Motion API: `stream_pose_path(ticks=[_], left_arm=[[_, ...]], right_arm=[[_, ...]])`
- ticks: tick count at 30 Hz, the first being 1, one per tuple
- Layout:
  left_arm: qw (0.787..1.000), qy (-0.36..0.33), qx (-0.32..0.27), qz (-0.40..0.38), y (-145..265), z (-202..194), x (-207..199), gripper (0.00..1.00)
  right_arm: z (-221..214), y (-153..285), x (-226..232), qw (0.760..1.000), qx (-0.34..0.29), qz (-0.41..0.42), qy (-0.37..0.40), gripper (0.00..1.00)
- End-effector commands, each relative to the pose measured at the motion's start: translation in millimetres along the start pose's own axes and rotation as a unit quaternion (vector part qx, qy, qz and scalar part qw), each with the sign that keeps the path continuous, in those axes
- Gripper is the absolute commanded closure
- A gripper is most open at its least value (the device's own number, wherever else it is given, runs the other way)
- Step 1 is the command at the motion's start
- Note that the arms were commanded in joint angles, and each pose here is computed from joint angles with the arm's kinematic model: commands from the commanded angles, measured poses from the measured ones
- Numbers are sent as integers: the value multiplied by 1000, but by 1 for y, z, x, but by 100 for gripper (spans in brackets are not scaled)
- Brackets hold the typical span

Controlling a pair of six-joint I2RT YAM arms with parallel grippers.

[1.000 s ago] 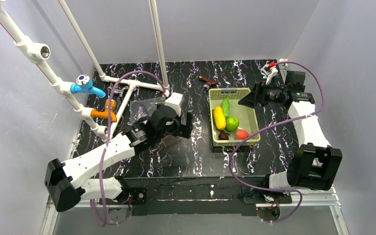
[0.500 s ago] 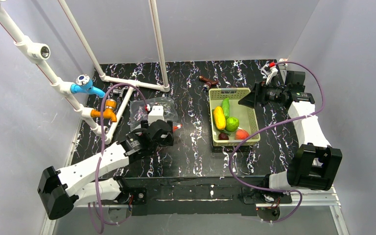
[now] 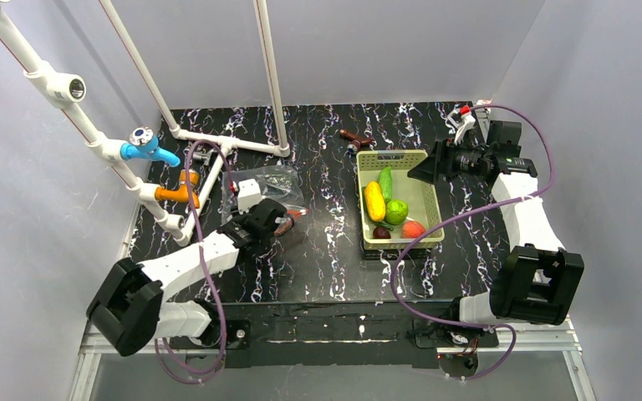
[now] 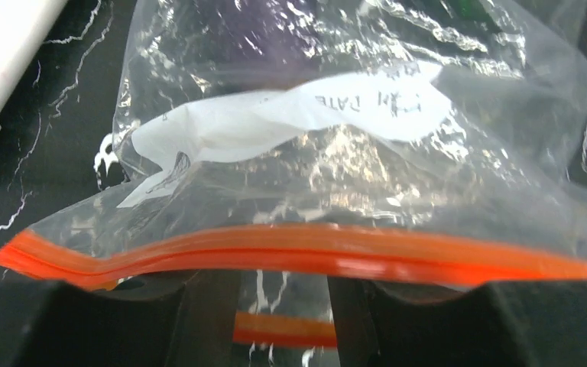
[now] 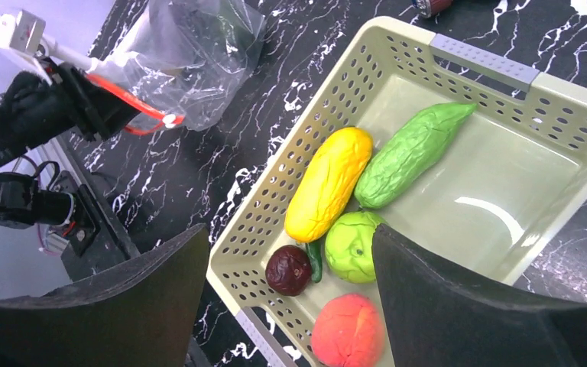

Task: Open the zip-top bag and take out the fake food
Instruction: Pick up the fake vegetable from the zipper food storage bag.

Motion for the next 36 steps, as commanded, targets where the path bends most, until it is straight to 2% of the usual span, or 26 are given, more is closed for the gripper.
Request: stream_pose_path(ticks=[1,7,13,15,16,17,20,22,23,25,26,27,29,32,36], left_arm=[[998,46,-37,16,-26,20,-4,54],[997,56,-33,38,-51,22,-5,39],[995,49,-69,46,-74,51,-7,33],[995,48,-46,73,-90,52,1,33],[995,39,-46,79,-96,52,4,30],[995,38,-53,81,-100,56,6,20],[996,62,-47,52,-120,60,9,13],[996,62,-46,53,-135,59,11,14],[996,62,-18,63,-145,57,14,16],[996,62,-10,62,-147,61,13,18],[996,65,-7,61,-149,62,15,19],[996,64,1,58,-151,60,16,22],[997,65,8,46,-154,63,16,32],[997,67,20,34,-159,63,18,53],[998,58,15,-7,-157,66,11,68]], right_arm=[[8,2,11,999,-17,30,14,16],[8,1,10,999,-16,31,13,16],[7,1,10,999,-15,32,11,16],[8,2,11,999,-16,32,11,16],[8,2,11,999,-16,32,11,16],[8,2,11,999,-15,34,11,16],[8,2,11,999,-15,32,10,16],[9,2,11,999,-15,32,10,16],[9,3,11,999,-16,32,10,16],[9,3,12,999,-16,32,11,16],[9,3,14,999,-15,33,-14,16],[9,3,12,999,-16,33,12,16],[9,3,12,999,-16,33,15,16],[10,4,12,999,-17,32,16,16],[10,5,12,999,-19,32,16,16]])
Point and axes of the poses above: each gripper's point midway between its finger pads, its own y axis back along the fingers, its own x axis along the line the jaws close on, z = x × y, the point moved 6 cm from there along y, back along the fingers
